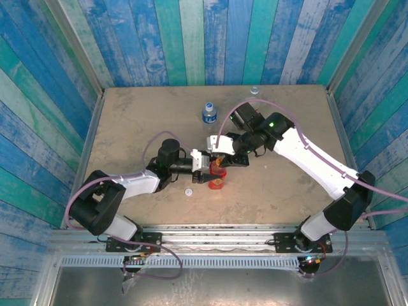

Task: Screw on the bottle caps

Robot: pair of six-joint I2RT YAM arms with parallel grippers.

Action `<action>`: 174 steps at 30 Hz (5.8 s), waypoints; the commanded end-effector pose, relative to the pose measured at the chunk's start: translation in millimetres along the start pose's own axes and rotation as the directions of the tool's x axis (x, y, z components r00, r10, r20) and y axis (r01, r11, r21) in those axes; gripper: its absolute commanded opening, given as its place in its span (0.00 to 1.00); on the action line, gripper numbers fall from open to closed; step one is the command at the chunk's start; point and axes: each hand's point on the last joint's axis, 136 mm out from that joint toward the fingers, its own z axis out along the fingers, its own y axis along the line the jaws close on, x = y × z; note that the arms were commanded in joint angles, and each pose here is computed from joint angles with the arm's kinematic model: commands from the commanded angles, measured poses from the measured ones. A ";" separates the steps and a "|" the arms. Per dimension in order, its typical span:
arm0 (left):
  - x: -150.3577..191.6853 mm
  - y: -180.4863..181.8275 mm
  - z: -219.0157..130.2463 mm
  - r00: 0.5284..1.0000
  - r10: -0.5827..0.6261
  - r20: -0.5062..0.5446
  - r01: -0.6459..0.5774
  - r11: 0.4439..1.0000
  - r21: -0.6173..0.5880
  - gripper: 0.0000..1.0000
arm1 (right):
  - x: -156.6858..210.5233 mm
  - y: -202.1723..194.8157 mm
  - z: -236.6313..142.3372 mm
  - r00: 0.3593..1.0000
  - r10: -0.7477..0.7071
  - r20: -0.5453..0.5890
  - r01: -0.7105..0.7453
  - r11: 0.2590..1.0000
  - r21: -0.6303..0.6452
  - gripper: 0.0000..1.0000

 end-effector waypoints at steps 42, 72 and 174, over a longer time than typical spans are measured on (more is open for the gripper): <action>-0.9 25.1 -11.0 0.998 -0.052 -0.033 0.044 0.977 -0.211 0.59 | -23.6 4.8 -3.3 0.761 0.615 0.207 -0.638 0.651 0.411 0.47; -57.8 -30.0 -25.2 0.988 0.094 0.121 -0.100 0.994 0.045 0.59 | -46.9 32.5 -15.8 0.912 0.110 0.394 -0.117 0.993 -0.006 0.46; -101.0 11.3 -23.9 0.970 0.233 0.067 -0.232 0.973 -0.014 0.48 | -57.7 18.5 -67.4 0.798 0.017 0.602 -0.213 0.943 0.255 0.59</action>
